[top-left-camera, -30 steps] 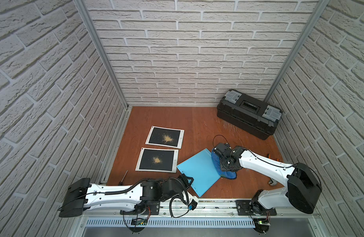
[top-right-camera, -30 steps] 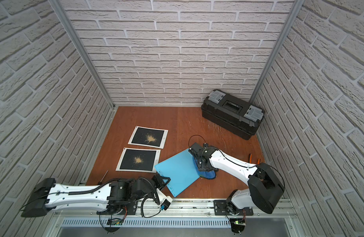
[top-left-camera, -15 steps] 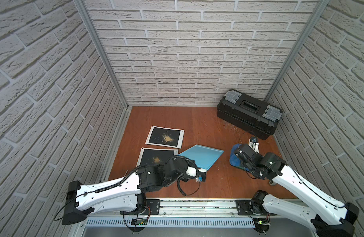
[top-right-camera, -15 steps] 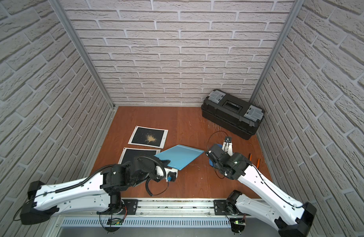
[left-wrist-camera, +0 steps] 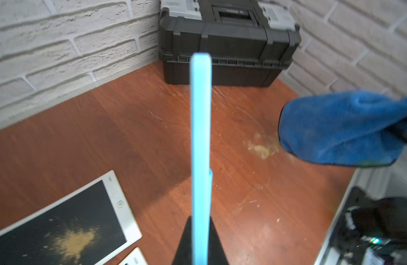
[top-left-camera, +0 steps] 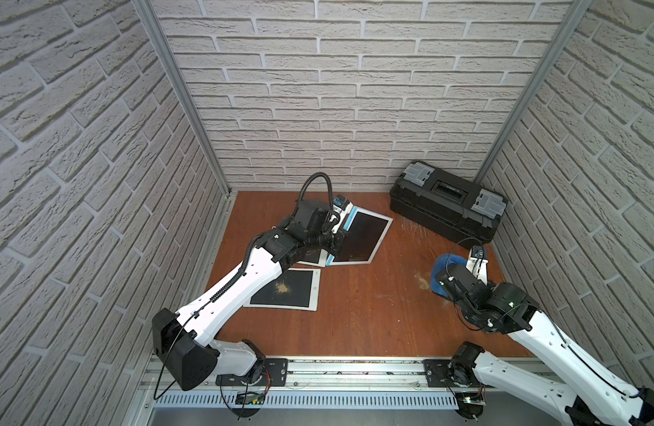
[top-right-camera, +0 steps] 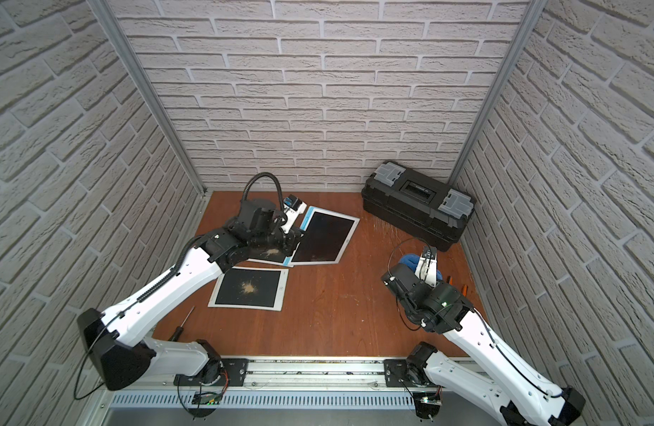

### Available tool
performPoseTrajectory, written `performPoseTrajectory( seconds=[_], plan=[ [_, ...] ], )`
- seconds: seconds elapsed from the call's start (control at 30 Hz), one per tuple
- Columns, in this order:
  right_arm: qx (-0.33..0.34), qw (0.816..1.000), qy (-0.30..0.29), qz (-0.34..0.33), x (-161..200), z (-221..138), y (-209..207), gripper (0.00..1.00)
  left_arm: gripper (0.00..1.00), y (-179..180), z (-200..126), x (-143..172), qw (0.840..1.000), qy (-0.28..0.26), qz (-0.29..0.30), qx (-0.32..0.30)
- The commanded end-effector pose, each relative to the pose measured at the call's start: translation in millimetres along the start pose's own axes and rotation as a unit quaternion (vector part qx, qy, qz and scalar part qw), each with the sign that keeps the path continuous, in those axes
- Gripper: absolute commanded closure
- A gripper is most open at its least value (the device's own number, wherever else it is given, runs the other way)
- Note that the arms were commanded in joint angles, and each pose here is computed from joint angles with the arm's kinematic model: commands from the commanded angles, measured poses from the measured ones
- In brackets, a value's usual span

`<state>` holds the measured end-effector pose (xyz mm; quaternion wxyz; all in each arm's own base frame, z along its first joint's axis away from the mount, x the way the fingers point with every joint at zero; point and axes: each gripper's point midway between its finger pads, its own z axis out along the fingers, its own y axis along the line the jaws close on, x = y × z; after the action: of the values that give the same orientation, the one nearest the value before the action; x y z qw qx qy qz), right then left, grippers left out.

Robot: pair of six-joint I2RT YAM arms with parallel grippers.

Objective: Wipe the drawing tablet
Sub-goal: Adjust the cleaning item at the center of the board.

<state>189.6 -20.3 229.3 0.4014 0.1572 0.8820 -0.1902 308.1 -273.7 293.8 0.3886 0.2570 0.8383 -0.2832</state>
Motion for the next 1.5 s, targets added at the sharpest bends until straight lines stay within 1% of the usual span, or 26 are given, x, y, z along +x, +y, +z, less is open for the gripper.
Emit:
performPoseTrajectory(
  seconds=[0.0,0.03,0.1,0.17,0.27,0.33,0.4,0.6,0.73,0.83,0.87,0.97,1.0,1.1,1.17,1.23,1.37,1.43,1.47],
  plan=[
    [0.005,1.0,-0.028,0.012,-16,-2,-2,0.96,1.0,-15,-12,-50,0.981,-0.069,-0.105,0.15],
    [0.004,1.0,-0.026,0.011,-15,-1,-1,0.96,1.0,-7,-11,-54,0.977,-0.069,-0.121,0.163],
    [0.004,1.0,-0.023,0.011,-12,3,1,0.96,1.0,8,-4,-60,0.964,-0.065,-0.158,0.205],
    [0.001,1.0,-0.017,0.011,-10,5,4,0.96,1.0,18,1,-63,0.954,-0.069,-0.171,0.236],
    [-0.003,1.0,-0.009,0.009,-5,10,8,0.96,1.0,26,6,-62,0.954,-0.071,-0.161,0.241],
    [-0.007,1.0,-0.003,0.007,-2,12,11,0.96,1.0,28,10,-62,0.95,-0.07,-0.167,0.256],
    [-0.007,1.0,0.001,0.005,0,14,14,0.96,1.0,29,17,-64,0.941,-0.067,-0.176,0.28],
    [-0.008,1.0,0.011,-0.002,2,21,21,0.96,1.0,39,40,-58,0.935,-0.054,-0.185,0.298],
    [-0.017,1.0,0.023,-0.009,3,24,28,0.96,1.0,41,46,-49,0.937,-0.042,-0.166,0.305],
    [-0.048,0.998,0.045,-0.026,10,27,43,0.98,1.0,45,47,-38,0.943,-0.036,-0.157,0.29],
    [-0.068,0.995,0.058,-0.036,16,28,52,0.98,1.0,47,47,-36,0.945,-0.035,-0.16,0.284],
    [-0.161,0.976,0.109,-0.097,41,23,93,0.97,1.0,61,42,-29,0.952,-0.041,-0.171,0.251],
    [-0.174,0.971,0.121,-0.112,51,22,103,0.98,1.0,71,39,-26,0.955,-0.046,-0.182,0.229],
    [-0.167,0.963,0.138,-0.162,73,22,126,0.97,1.0,99,26,-15,0.963,-0.054,-0.21,0.161],
    [-0.148,0.96,0.133,-0.195,81,19,140,0.98,1.0,109,16,-6,0.971,-0.046,-0.206,0.11],
    [-0.133,0.958,0.122,-0.222,83,15,153,0.98,1.0,113,7,1,0.976,-0.037,-0.2,0.076],
    [-0.109,0.951,0.121,-0.263,90,13,187,0.97,1.0,122,-13,4,0.978,-0.037,-0.204,0.035],
    [-0.109,0.944,0.131,-0.282,100,13,209,0.97,1.0,125,-22,3,0.979,-0.044,-0.199,0.022],
    [-0.123,0.938,0.146,-0.288,110,11,224,0.97,1.0,126,-26,1,0.979,-0.049,-0.196,0.019]
  ],
)
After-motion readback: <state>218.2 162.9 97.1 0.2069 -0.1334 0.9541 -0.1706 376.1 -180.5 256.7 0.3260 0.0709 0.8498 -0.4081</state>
